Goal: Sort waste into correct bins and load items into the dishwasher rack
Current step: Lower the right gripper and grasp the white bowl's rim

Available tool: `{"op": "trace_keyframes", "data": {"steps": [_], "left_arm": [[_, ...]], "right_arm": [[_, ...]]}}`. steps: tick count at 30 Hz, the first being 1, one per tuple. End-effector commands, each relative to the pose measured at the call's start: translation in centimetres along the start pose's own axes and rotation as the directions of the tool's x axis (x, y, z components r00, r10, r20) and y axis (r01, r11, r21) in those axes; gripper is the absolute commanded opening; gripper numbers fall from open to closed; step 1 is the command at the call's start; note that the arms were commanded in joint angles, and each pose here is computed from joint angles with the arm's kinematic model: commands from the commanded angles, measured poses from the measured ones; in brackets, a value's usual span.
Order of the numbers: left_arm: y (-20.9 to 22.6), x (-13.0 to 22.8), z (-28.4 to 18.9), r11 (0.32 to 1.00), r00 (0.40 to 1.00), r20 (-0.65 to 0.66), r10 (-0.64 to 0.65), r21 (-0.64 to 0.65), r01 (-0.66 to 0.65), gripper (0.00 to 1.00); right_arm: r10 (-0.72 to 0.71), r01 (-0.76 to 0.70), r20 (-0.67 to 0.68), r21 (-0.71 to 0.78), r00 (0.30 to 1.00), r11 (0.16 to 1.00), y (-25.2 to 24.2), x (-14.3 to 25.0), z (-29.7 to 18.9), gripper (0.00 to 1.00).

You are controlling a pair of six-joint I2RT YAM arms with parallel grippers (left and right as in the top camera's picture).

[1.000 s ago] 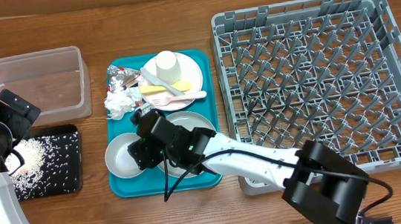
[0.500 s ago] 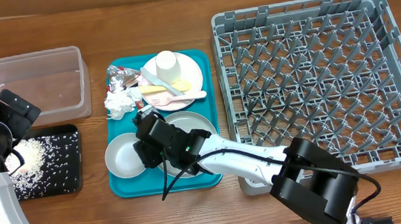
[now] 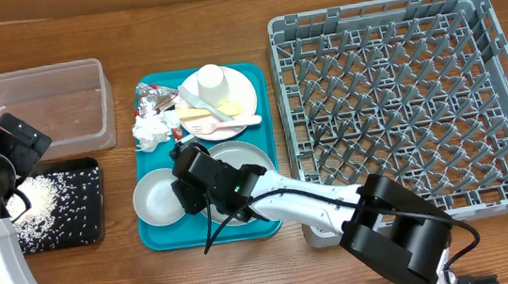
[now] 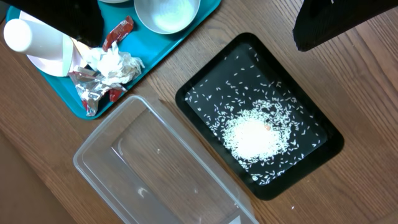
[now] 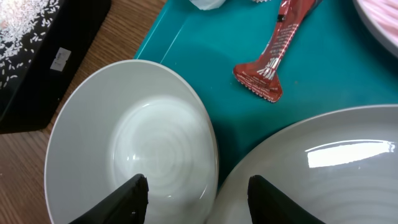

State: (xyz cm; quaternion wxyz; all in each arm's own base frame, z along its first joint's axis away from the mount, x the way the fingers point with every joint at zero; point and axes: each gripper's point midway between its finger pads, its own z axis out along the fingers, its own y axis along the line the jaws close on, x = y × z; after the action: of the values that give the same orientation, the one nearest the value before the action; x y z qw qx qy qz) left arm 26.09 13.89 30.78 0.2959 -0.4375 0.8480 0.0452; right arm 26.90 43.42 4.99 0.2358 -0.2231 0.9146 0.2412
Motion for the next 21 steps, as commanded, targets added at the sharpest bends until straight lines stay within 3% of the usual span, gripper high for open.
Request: {"op": "trace_keyframes", "data": {"steps": [1, 5, 13, 21], "left_arm": [[0.28, -0.56, -0.28, 1.0, 1.0, 0.02, -0.011, -0.015, 0.011, 1.0], [0.28, -0.56, -0.29, 1.0, 1.0, 0.02, -0.011, -0.015, 0.011, 1.0], [0.28, -0.56, -0.29, 1.0, 1.0, 0.02, -0.011, -0.015, 0.011, 1.0], [0.28, -0.56, -0.29, 1.0, 1.0, 0.02, -0.011, -0.015, 0.011, 1.0]], "right_arm": [[-0.002, 0.001, -0.014, -0.007, 1.0, 1.0, 0.59, 0.46, 0.69, 0.55], [-0.005, 0.005, -0.024, -0.003, 1.0, 1.0, 0.56, 0.87, 1.05, 0.55], [-0.005, 0.005, -0.023, -0.004, 1.0, 1.0, 0.56, 0.85, 1.05, 0.36], [-0.004, 0.003, -0.013, -0.008, 1.0, 1.0, 0.92, 0.06, 0.79, 0.27]]}}
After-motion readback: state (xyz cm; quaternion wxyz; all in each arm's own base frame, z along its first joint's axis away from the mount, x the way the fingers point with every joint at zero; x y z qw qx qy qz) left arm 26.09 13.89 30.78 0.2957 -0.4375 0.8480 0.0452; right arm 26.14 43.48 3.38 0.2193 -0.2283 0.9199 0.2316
